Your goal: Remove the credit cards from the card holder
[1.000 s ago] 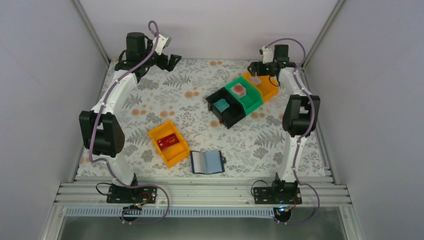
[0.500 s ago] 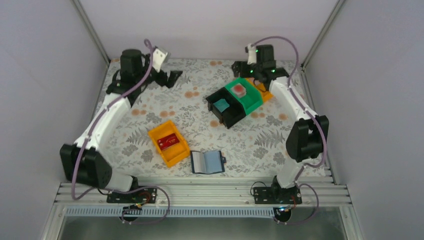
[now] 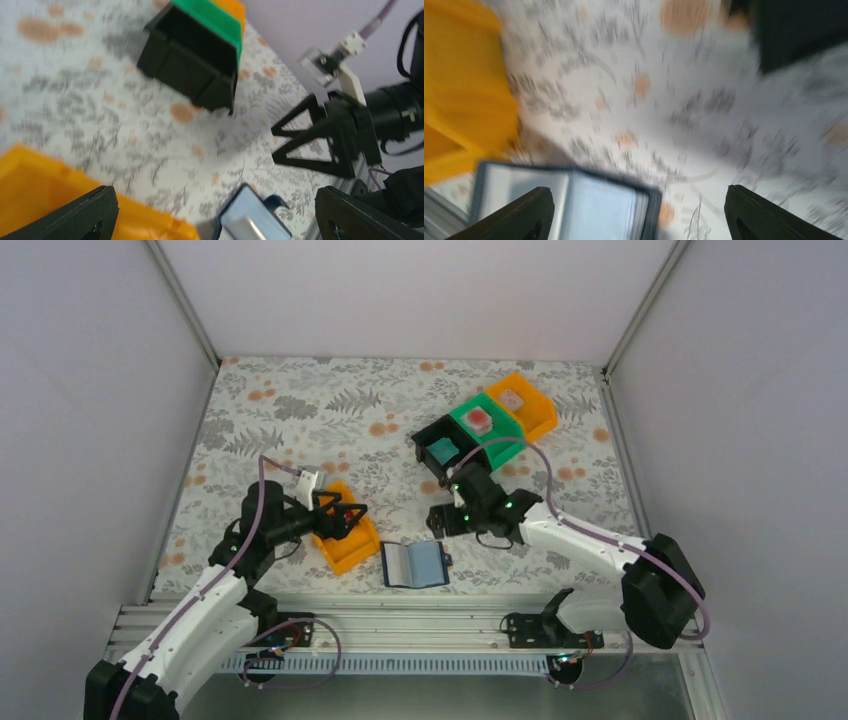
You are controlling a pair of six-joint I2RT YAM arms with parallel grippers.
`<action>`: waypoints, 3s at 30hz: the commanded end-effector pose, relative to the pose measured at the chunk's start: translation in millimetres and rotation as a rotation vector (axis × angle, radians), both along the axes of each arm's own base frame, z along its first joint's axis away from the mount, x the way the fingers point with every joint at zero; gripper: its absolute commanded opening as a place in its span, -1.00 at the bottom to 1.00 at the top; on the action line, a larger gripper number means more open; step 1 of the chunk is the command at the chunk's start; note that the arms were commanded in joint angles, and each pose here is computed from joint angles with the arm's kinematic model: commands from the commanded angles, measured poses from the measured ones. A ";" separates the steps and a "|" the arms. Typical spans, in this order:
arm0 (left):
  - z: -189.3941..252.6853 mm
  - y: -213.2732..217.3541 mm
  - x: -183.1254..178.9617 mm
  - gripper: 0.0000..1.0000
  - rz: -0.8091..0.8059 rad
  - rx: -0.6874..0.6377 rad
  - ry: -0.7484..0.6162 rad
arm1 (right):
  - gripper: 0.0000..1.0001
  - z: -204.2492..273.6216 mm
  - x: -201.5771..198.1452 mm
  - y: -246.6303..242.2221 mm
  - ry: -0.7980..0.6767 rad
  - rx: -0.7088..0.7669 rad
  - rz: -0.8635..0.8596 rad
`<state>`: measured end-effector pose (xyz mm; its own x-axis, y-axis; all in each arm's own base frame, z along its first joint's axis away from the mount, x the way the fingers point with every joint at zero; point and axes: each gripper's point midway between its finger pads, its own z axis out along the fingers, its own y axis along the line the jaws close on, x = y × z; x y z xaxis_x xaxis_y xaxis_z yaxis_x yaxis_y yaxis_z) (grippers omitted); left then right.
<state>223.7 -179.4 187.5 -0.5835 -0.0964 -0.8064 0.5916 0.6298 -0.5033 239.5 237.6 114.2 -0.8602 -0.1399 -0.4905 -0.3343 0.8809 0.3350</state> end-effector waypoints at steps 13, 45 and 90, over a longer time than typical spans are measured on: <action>-37.6 -28.5 -38.0 0.84 -0.137 -0.090 0.209 | 0.57 -87.8 -72.2 11.7 0.265 -0.186 0.059; -11.5 -44.9 -44.8 0.87 -0.233 -0.132 0.047 | -0.92 -30.8 -51.3 33.9 0.115 -0.131 0.025; 133.9 -56.9 -84.4 -0.95 -0.748 -0.109 -0.799 | -0.28 222.0 -60.0 95.8 -0.702 0.314 0.751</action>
